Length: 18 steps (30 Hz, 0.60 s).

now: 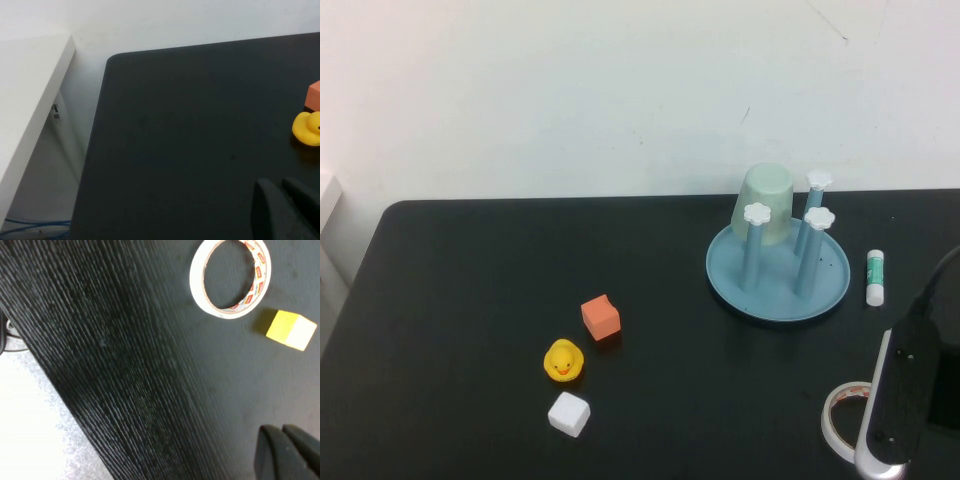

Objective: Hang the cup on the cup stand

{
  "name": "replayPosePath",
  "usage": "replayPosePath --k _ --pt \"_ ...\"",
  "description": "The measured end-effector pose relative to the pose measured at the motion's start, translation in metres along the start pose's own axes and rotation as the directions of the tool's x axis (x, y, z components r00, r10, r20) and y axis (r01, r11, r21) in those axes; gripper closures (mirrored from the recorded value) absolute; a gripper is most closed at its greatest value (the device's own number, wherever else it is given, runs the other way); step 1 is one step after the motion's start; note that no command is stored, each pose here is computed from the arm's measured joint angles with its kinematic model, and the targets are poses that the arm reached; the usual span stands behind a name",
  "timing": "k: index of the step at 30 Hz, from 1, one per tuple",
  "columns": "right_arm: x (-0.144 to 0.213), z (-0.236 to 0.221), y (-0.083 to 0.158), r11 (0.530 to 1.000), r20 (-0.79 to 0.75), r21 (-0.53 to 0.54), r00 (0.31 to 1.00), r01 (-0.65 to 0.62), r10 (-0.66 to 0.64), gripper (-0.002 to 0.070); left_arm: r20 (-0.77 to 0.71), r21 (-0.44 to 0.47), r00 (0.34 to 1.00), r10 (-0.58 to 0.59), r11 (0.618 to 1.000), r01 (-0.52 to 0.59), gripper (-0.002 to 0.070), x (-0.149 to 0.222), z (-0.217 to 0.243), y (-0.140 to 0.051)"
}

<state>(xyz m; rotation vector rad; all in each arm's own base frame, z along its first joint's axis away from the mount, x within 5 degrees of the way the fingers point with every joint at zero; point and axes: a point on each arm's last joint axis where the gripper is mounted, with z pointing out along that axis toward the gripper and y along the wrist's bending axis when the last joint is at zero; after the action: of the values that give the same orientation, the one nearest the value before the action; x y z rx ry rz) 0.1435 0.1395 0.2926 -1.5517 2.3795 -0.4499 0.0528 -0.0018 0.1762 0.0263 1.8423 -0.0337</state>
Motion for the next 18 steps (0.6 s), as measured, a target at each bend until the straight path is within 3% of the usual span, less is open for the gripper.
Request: replayPosePath --k 15,18 --pt "0.0004 -0.0006 -0.0001 1.000 0.002 0.001 1.000 -0.001 0.001 0.0678 0.000 0.000 1.000 -0.004 1.000 0.004 0.0675 0.0000 0.0000 0.0000" --pt "0.0067 -0.0099 -0.0023 0.997 0.059 0.018 0.995 0.076 -0.076 0.0678 0.000 0.000 1.000 -0.003 1.000 0.003 0.0675 0.0000 0.0000 0.0000"
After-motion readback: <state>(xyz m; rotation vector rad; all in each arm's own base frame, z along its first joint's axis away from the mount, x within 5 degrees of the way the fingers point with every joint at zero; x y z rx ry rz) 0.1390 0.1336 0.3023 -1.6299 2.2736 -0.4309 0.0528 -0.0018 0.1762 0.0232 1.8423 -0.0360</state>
